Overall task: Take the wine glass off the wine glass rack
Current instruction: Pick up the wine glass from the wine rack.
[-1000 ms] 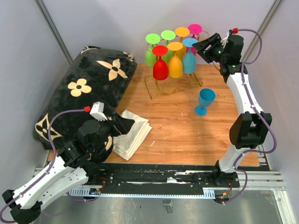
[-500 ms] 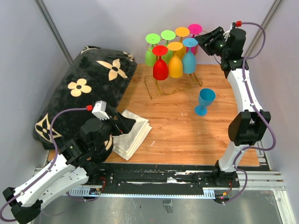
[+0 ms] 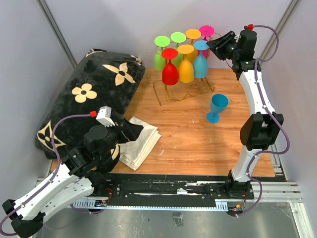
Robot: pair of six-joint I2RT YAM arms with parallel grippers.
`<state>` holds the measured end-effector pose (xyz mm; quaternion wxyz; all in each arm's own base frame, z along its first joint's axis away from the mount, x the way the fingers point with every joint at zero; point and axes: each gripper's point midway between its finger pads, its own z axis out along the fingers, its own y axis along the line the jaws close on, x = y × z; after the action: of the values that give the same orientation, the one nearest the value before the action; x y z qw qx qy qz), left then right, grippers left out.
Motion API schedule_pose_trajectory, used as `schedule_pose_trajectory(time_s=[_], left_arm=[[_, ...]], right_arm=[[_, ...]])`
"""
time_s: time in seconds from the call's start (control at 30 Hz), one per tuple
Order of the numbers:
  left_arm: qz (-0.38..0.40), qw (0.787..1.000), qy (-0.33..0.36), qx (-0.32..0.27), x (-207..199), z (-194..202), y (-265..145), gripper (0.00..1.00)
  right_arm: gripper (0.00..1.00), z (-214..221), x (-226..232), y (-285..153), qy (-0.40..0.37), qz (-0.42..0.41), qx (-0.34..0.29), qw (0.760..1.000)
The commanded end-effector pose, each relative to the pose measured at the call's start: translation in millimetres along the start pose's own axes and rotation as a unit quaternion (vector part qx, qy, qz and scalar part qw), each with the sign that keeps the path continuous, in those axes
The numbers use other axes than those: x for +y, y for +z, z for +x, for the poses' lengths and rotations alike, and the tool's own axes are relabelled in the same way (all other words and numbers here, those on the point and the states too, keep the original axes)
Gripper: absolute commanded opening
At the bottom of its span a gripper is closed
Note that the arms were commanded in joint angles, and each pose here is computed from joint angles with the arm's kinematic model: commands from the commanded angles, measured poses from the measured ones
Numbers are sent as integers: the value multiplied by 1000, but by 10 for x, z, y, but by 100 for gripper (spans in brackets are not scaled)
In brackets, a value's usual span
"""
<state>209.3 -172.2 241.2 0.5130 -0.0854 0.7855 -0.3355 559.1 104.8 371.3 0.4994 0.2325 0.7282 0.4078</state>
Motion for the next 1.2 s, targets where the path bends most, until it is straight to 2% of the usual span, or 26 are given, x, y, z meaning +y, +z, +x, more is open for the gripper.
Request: schedule_pose_trajectory(time_s=[0.0, 0.4, 0.5, 0.63, 0.8, 1.17], left_arm=[[4, 1000, 0, -24, -63, -169, -37, 100], [-3, 1000, 1, -22, -30, -146, -27, 100], [-4, 1000, 0, -23, -24, -146, -24, 100], [-6, 1000, 0, -22, -11, -137, -23, 100], [-6, 1000, -3, -21, -8, -133, -33, 100], [-7, 1000, -11, -27, 23, -141, -81, 100]], right_arm=[[33, -165, 46, 59, -6, -12, -14, 1000], [21, -201, 89, 69, -3, -17, -16, 1000], [10, -206, 127, 47, -2, -23, -17, 1000], [9, -215, 167, 6, -1, -26, -19, 999], [1, -264, 290, -87, 1, -38, -27, 999], [1, -294, 477, -241, 14, -61, -32, 998]])
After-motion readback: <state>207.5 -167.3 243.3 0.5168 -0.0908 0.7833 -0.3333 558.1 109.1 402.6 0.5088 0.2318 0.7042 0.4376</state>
